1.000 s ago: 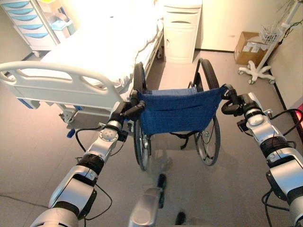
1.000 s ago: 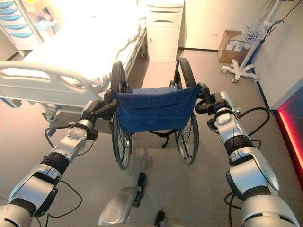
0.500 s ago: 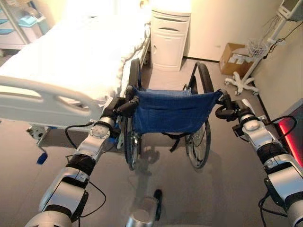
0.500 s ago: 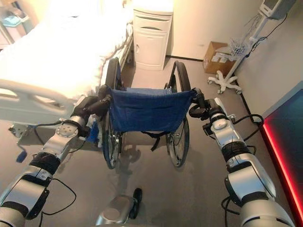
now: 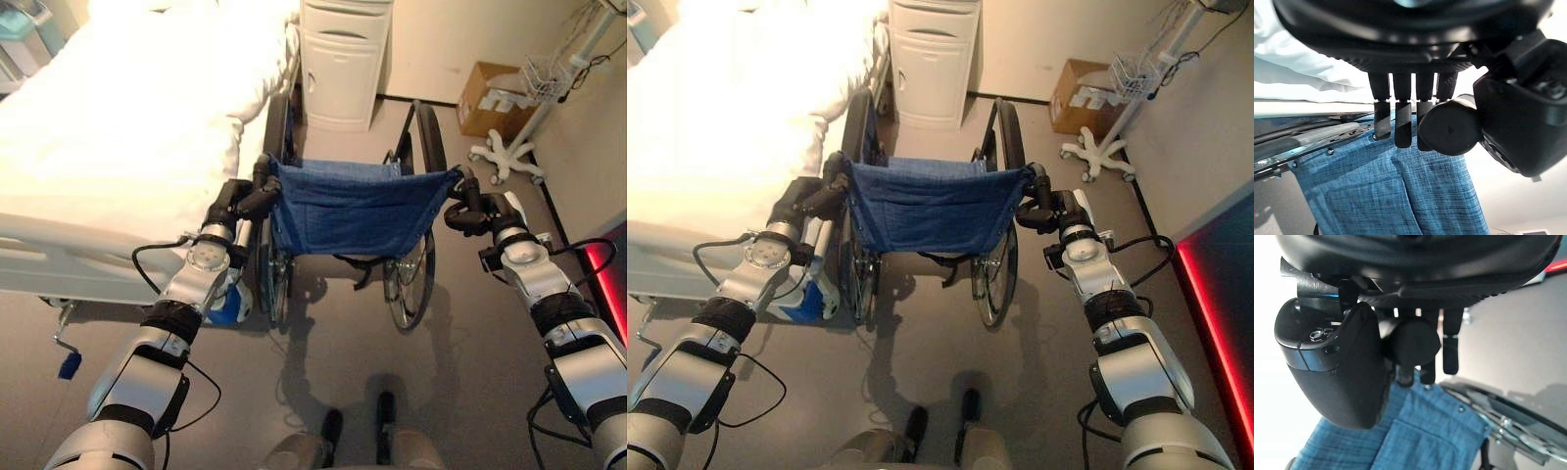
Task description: Push the wheelchair next to the bed
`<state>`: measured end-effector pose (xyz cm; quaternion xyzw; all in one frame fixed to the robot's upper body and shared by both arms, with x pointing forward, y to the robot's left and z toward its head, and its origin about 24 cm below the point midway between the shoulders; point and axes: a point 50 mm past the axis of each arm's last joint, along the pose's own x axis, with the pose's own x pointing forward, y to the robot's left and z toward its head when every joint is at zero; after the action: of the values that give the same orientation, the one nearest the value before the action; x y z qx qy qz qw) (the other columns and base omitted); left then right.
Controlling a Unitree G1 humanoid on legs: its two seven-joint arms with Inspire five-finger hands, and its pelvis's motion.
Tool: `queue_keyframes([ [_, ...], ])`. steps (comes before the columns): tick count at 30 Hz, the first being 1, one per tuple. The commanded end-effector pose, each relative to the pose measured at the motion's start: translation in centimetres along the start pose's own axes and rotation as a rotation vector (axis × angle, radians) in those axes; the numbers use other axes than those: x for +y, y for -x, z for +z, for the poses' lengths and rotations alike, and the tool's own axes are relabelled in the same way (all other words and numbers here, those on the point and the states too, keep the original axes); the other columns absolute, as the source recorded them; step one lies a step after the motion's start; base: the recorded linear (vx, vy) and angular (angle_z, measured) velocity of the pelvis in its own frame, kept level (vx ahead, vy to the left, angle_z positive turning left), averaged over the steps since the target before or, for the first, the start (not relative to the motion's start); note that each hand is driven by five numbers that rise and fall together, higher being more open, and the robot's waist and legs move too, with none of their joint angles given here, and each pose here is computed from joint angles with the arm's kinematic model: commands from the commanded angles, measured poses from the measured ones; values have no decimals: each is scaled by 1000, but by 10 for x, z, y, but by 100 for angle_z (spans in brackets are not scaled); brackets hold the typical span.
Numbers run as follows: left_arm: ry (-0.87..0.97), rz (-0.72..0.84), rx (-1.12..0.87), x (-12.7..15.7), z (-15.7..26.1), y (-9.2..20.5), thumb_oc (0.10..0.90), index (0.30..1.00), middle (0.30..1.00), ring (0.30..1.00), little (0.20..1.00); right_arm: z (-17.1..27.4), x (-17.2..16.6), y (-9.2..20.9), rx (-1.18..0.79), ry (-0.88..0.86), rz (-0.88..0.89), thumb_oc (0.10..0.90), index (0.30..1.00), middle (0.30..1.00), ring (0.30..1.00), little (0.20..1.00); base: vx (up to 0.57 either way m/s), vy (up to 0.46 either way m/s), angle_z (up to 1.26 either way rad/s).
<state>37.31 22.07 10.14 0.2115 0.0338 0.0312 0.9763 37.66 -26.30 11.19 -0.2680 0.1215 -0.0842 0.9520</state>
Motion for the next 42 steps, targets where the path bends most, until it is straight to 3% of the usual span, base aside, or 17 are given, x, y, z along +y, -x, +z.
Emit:
queue_keyframes([
  [1,-130,-129,-34,-29,-6,7,400,300,300,300,300,83,35,9,-326,70,123,400,300,300,300,300,531,-188,52],
  [21,-78,-7,-55,-10,15,-6,400,300,300,300,300,49,36,9,-192,67,106,400,300,300,300,300,480,-211,46],
  [27,-67,19,-40,-3,4,0,400,300,300,300,300,51,48,9,-191,104,110,400,300,300,300,300,540,115,-51],
  [33,-58,51,-4,16,-6,3,400,300,300,300,300,54,33,7,-198,153,150,400,300,300,300,300,484,313,-100],
  [38,-103,21,13,18,-6,2,400,300,300,300,300,32,43,10,-144,85,166,400,300,300,300,300,351,240,-18],
  [42,-118,46,-24,20,6,-2,400,300,300,300,300,41,43,9,-202,54,153,400,300,300,300,300,182,171,-23],
])
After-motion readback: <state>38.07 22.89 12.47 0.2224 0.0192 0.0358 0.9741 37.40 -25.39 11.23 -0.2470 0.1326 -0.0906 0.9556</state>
